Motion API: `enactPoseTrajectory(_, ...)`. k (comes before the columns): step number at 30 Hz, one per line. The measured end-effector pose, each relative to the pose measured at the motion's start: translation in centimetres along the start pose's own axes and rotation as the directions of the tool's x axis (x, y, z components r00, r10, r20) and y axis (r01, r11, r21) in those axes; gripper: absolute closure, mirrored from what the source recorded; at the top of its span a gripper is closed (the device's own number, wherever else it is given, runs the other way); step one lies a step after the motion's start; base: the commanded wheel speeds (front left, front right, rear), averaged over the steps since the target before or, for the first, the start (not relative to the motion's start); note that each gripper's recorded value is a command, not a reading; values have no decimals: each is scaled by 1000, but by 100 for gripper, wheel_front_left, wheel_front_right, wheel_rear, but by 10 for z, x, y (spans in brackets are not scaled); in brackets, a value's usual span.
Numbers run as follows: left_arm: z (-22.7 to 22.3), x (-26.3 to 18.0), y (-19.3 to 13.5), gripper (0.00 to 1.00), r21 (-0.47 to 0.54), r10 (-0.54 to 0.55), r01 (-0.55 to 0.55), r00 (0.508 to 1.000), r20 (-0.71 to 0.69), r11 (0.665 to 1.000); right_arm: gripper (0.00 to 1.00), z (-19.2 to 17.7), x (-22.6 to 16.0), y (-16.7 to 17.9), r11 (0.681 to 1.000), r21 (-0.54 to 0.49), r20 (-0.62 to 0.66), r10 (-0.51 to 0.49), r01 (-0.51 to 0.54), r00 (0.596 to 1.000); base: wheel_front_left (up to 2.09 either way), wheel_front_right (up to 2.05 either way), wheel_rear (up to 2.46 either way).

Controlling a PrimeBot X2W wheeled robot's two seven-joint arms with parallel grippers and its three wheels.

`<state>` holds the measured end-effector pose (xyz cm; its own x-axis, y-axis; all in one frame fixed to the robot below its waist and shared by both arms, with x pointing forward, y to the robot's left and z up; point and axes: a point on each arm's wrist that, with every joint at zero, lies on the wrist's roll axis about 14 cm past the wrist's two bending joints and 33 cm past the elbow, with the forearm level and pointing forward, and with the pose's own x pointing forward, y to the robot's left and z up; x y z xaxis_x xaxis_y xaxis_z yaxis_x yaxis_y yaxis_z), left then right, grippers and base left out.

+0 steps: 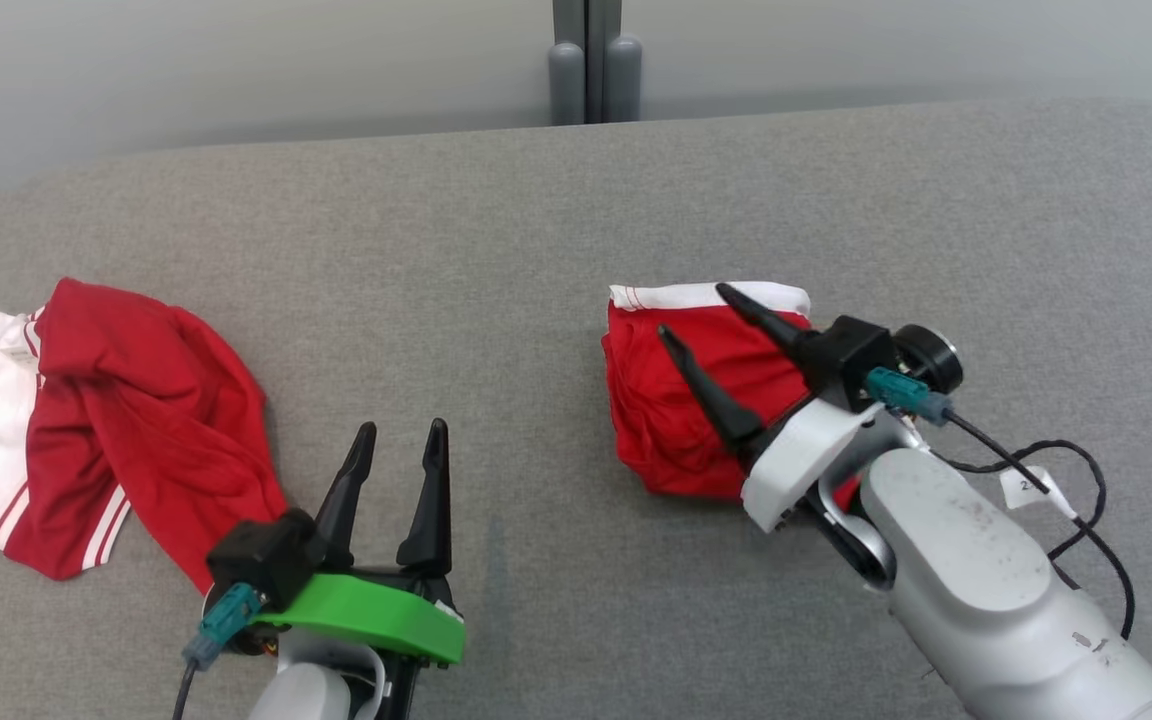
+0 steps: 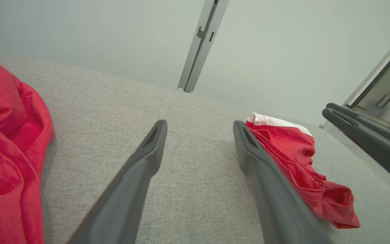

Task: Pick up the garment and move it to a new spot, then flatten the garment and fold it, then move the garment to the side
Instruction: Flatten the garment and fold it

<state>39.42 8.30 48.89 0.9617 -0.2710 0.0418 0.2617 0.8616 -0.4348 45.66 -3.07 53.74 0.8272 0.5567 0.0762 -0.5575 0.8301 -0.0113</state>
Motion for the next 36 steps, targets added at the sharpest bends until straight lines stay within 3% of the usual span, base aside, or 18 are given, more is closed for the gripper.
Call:
enactPoseTrajectory(4,-2,1,0,0,4,-3,3,1000,-4,1000,2,0,-8,-18,998,-33,12,-53,53,999,0,0,0)
enactPoseTrajectory(6,-4,1,-1,0,13,-7,7,1000,-11,1000,24,-11,-14,-21,996,-78,-21,-53,52,998,0,0,0)
enactPoseTrajectory(7,-4,1,-1,0,13,-6,7,1000,-12,1000,59,-17,-16,-21,995,-88,-37,-55,51,998,0,0,0)
enactPoseTrajectory(8,-4,1,0,0,13,-5,6,1000,-13,1000,73,-24,-18,-20,995,-90,-56,-54,49,997,0,0,0)
enactPoseTrajectory(13,-3,4,3,0,18,1,-1,1000,-9,1000,100,-60,-22,0,996,-88,-151,-12,-1,988,0,0,0)
enactPoseTrajectory(24,-3,4,19,0,24,42,-41,999,-9,999,100,-100,-17,53,989,-35,-257,132,-146,957,0,0,0)
enactPoseTrajectory(34,1,4,24,0,34,54,-54,999,2,998,100,-96,-15,59,981,-64,-257,159,-181,953,0,0,0)
enactPoseTrajectory(35,2,5,22,0,44,48,-48,999,3,998,80,-91,-13,56,983,-66,-240,151,-171,959,0,0,0)
enactPoseTrajectory(36,2,5,20,0,67,37,-37,999,2,997,70,-83,-11,54,985,-68,-219,142,-160,965,0,0,0)
